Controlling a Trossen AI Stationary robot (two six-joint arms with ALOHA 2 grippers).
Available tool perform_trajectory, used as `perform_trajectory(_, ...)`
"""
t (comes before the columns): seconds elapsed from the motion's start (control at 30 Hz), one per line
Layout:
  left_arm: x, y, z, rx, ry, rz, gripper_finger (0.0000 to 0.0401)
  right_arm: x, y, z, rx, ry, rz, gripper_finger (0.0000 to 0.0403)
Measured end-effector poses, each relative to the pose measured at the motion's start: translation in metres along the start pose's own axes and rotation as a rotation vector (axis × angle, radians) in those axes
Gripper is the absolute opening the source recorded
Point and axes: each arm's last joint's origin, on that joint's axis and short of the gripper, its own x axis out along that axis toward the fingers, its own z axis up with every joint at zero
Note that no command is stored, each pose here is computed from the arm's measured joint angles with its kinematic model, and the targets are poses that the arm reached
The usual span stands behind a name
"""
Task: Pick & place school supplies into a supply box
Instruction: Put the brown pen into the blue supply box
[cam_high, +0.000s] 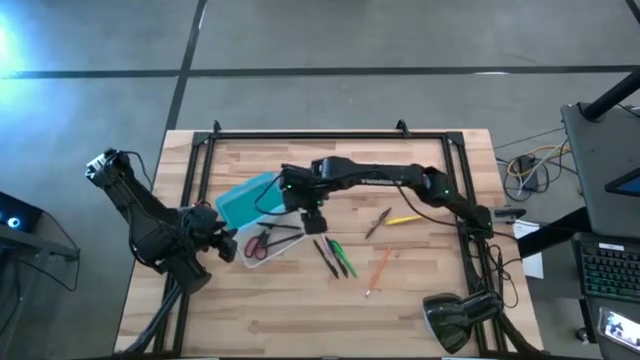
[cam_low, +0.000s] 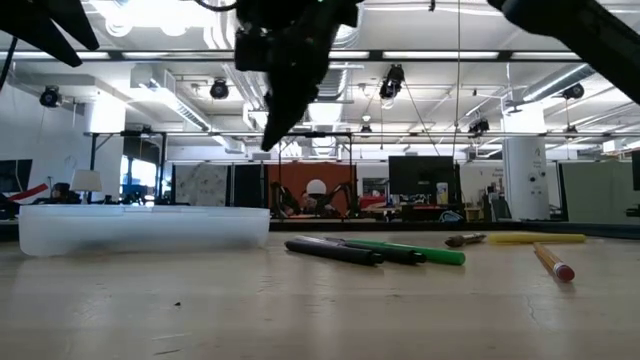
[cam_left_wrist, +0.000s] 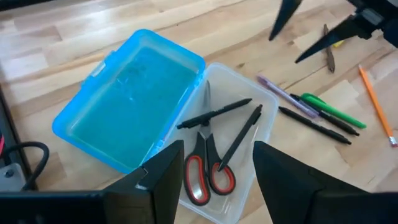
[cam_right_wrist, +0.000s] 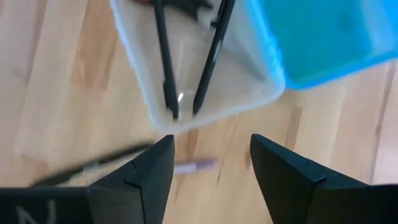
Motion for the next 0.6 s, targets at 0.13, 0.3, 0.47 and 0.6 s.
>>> perform_trajectory(0.13, 0.001, 0.001, 0.0, 0.007, -0.013, 0.002, 0.0177, -0.007, 0.007, -0.02, -0.006, 0.007, 0.002, 0.0202)
perform_trajectory(0.3, 0.003, 0.002, -0.002, 0.015, -0.035, 0.002, 0.0177, -0.053, 0.018, -0.048, 0.059, -0.235, -0.166, 0.0191)
perform_trajectory(0.47, 0.008, 0.005, -0.005, 0.052, -0.055, 0.018, 0.0177, -0.061, 0.032, -0.113, -0.029, -0.113, -0.257, 0.0185)
perform_trajectory(0.6, 0.013, 0.008, -0.008, 0.07, -0.07, 0.033, 0.0177, -0.057, 0.047, -0.157, -0.056, 0.032, -0.193, 0.0192)
